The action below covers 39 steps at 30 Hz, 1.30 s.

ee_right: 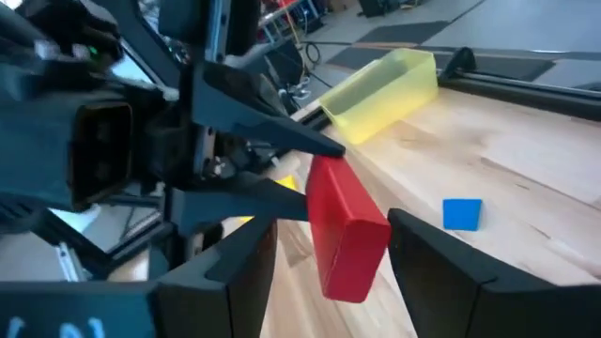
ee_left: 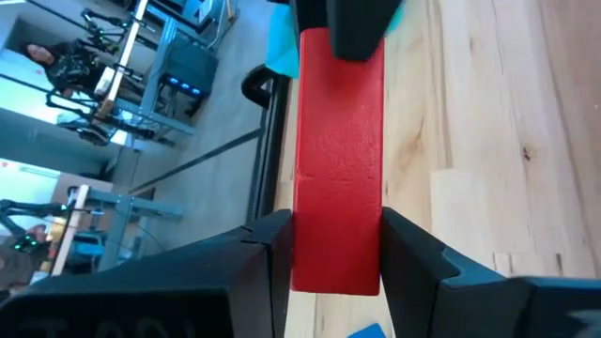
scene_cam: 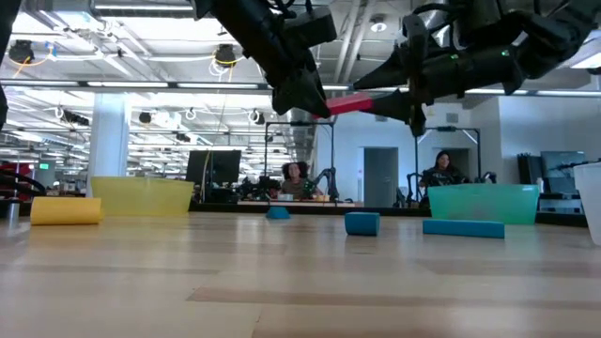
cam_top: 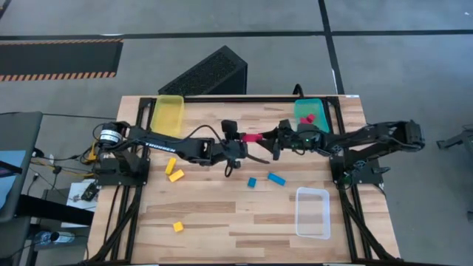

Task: Sort & place blocks by color
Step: Put the red block into the light blue bin

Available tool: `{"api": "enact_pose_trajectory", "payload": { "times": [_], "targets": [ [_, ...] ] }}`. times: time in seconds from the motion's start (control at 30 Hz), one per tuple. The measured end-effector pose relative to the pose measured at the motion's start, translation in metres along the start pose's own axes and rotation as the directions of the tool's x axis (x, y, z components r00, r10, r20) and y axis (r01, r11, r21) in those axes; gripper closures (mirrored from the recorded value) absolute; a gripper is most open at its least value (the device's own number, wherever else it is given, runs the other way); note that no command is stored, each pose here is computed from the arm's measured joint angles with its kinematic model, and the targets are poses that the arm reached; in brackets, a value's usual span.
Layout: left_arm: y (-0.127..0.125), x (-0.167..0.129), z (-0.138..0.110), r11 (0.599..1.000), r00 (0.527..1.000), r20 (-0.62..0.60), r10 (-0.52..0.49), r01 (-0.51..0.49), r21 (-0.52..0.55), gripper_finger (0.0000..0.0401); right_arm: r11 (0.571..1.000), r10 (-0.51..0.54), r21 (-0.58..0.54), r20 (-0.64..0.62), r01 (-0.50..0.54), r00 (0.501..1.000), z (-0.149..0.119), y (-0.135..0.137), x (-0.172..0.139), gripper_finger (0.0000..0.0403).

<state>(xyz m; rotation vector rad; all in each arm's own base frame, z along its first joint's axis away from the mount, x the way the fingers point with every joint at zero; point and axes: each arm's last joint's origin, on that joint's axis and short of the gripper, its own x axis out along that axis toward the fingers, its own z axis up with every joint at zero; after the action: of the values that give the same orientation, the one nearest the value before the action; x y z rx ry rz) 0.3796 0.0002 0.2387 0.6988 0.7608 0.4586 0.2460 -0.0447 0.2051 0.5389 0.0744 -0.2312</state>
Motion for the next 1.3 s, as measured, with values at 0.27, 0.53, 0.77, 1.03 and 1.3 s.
{"api": "enact_pose_trajectory", "payload": {
  "times": [0.27,0.53,0.77,1.03,1.3],
  "targets": [
    [-0.001,0.0,0.0,0.999,1.0,0.006,-0.011,0.011,-0.032,0.0301,1.0,-0.019,-0.02,-0.048,0.018,0.999,-0.002,0.002,0.021,0.0267],
    [-0.001,0.001,-0.002,0.992,0.999,0.002,-0.039,0.038,-0.123,0.024,0.993,-0.069,-0.103,-0.037,0.065,0.997,0.005,-0.004,0.02,0.0359],
    [-0.006,0.001,-0.009,0.969,0.992,-0.048,-0.119,0.105,-0.226,0.0195,0.839,-0.518,-0.205,-0.018,0.504,0.855,0.006,-0.024,-0.002,0.0359],
    [-0.009,0.0,-0.011,0.95,0.982,-0.05,-0.185,0.165,-0.265,0.0189,0.636,-0.74,-0.291,0.031,0.715,0.672,0.011,-0.028,-0.031,0.0358],
    [-0.01,0.017,-0.032,0.937,0.985,-0.03,-0.172,0.154,-0.313,0.0189,0.376,-0.908,-0.342,0.049,0.861,0.416,0.012,-0.043,-0.064,0.0358]
  ]
}}
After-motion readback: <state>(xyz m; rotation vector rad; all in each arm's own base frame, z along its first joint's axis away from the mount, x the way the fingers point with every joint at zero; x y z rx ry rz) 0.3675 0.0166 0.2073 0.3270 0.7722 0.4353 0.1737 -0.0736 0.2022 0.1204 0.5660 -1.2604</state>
